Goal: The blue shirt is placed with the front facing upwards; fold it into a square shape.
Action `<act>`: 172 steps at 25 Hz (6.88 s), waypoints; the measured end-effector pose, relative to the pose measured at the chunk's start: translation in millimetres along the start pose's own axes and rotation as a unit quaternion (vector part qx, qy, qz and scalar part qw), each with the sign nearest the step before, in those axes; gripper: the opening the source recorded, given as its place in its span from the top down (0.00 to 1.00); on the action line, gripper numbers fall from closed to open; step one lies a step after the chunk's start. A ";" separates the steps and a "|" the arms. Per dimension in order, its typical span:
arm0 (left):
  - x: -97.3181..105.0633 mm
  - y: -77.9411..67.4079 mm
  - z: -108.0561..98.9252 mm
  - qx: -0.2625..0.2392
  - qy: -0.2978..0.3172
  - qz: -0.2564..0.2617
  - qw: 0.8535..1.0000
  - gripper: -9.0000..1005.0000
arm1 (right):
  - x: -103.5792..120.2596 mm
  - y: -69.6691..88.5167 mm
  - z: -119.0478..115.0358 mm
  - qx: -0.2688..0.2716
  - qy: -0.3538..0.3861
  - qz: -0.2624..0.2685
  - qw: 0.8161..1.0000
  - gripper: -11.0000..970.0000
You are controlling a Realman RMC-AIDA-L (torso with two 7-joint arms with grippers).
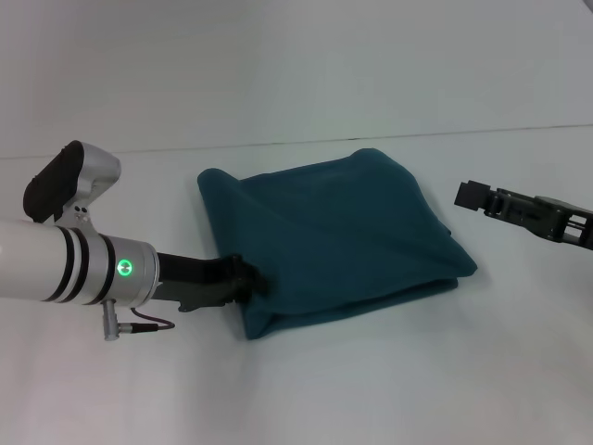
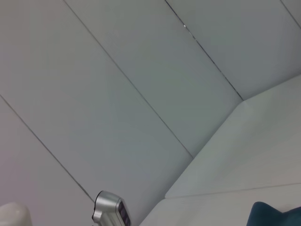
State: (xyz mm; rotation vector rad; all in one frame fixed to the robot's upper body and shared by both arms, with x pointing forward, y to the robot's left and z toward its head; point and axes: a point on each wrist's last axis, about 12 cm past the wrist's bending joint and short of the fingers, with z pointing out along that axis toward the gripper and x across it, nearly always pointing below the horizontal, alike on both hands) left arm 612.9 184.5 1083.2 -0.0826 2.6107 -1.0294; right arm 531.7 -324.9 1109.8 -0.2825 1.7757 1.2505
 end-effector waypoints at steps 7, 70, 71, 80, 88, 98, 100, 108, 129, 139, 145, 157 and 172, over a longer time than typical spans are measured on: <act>-1.2 -1.5 0.1 0.001 -0.001 0.004 1.000 0.82 | -0.7 -0.3 -1.1 0.001 -0.004 0.000 1.000 0.36; 65.9 93.2 -112.0 0.218 -0.120 -0.137 0.959 0.27 | -0.6 -1.9 -8.8 0.005 -0.014 0.040 0.999 0.36; 67.1 94.4 -107.9 0.212 -0.117 -0.138 0.960 0.24 | -0.7 -1.9 -8.9 0.005 -0.013 0.044 0.999 0.36; 73.1 105.4 -94.4 0.169 -0.117 -0.151 0.967 0.09 | 1.9 -3.6 -7.6 0.009 -0.002 0.055 0.998 0.36; 76.0 98.8 -85.5 0.177 -0.096 -0.139 0.970 0.10 | 3.1 -4.3 -9.8 0.013 -0.002 0.057 0.998 0.36; 76.1 98.9 -127.7 0.218 -0.102 -0.058 0.969 0.10 | 4.6 -3.9 -9.4 0.012 0.006 0.052 0.999 0.36; 77.0 97.0 -125.4 0.219 -0.102 -0.033 0.970 0.10 | 4.4 -3.9 -8.2 0.011 0.010 0.047 0.999 0.35; 88.5 78.1 -107.3 0.245 -0.151 0.190 0.939 0.09 | 8.2 -4.6 -10.6 0.017 0.027 0.016 0.999 0.35; 84.3 71.3 -112.3 0.237 -0.131 0.342 0.900 0.10 | 50.1 24.3 60.0 -0.132 0.192 -0.153 0.960 0.35; 92.7 80.1 -113.4 0.221 -0.138 0.330 0.907 0.09 | 63.1 27.1 79.8 -0.137 0.236 -0.076 0.959 0.31; 97.2 81.7 -109.9 0.216 -0.103 0.337 0.910 0.10 | 69.6 19.0 87.1 -0.104 0.274 -0.111 0.950 0.12; 103.6 85.2 -105.4 0.207 -0.065 0.336 0.916 0.10 | 66.6 20.2 88.8 -0.106 0.247 -0.107 0.957 0.08; 100.8 85.8 -101.9 0.197 -0.078 0.331 0.920 0.10 | 67.5 19.8 86.6 -0.104 0.239 -0.100 0.960 0.08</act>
